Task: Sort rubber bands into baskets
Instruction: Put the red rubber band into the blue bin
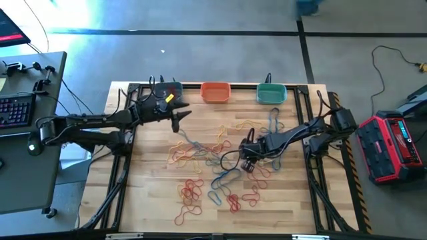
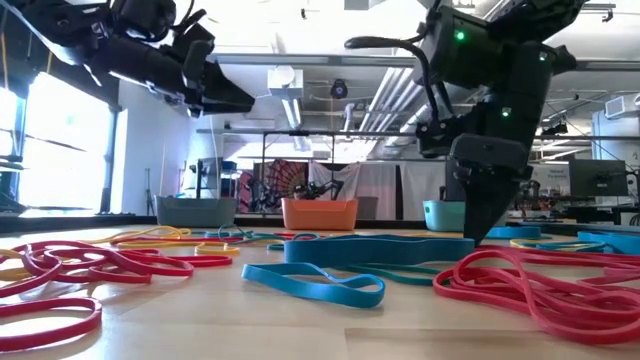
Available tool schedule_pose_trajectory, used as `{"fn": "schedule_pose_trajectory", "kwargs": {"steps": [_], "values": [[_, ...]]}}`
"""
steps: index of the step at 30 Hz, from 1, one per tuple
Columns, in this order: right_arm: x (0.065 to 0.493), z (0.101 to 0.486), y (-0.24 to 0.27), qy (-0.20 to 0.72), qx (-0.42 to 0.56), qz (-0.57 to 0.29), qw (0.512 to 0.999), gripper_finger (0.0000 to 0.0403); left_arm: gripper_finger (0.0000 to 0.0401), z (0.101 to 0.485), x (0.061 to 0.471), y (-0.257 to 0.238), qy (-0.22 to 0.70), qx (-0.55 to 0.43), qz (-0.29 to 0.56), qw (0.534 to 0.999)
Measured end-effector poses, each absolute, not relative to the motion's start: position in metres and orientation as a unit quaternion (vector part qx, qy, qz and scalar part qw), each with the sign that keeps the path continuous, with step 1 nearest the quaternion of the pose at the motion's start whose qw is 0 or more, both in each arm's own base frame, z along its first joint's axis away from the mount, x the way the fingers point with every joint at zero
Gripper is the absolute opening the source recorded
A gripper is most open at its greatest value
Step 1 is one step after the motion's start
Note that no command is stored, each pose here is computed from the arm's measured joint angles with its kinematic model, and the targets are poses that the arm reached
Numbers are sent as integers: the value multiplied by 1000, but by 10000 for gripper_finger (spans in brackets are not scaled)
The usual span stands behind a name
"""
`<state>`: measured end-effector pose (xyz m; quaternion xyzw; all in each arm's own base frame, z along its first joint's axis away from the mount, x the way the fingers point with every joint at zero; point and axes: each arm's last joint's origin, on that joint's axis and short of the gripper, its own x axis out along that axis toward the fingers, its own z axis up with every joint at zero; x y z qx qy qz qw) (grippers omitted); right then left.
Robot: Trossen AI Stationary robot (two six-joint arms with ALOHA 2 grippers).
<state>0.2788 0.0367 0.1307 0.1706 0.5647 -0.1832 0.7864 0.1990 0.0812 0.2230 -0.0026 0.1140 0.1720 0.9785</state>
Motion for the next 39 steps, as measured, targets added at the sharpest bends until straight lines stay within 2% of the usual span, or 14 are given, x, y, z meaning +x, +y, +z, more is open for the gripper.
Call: {"fn": "schedule_pose_trajectory", "kwargs": {"steps": [5,15,22,33,39], "values": [[286,134,37,549,136,-171,807,11,158,223,204,66,114,3,136,984],[319,160,38,421,67,-143,893,1,158,222,213,47,64,36,88,993],[337,177,33,314,22,-118,942,0,159,208,225,40,87,7,65,994],[349,196,23,214,-28,-123,969,0,163,189,251,30,47,-1,44,998],[358,215,22,185,-50,-152,970,0,212,182,261,31,49,-49,47,997]]}}
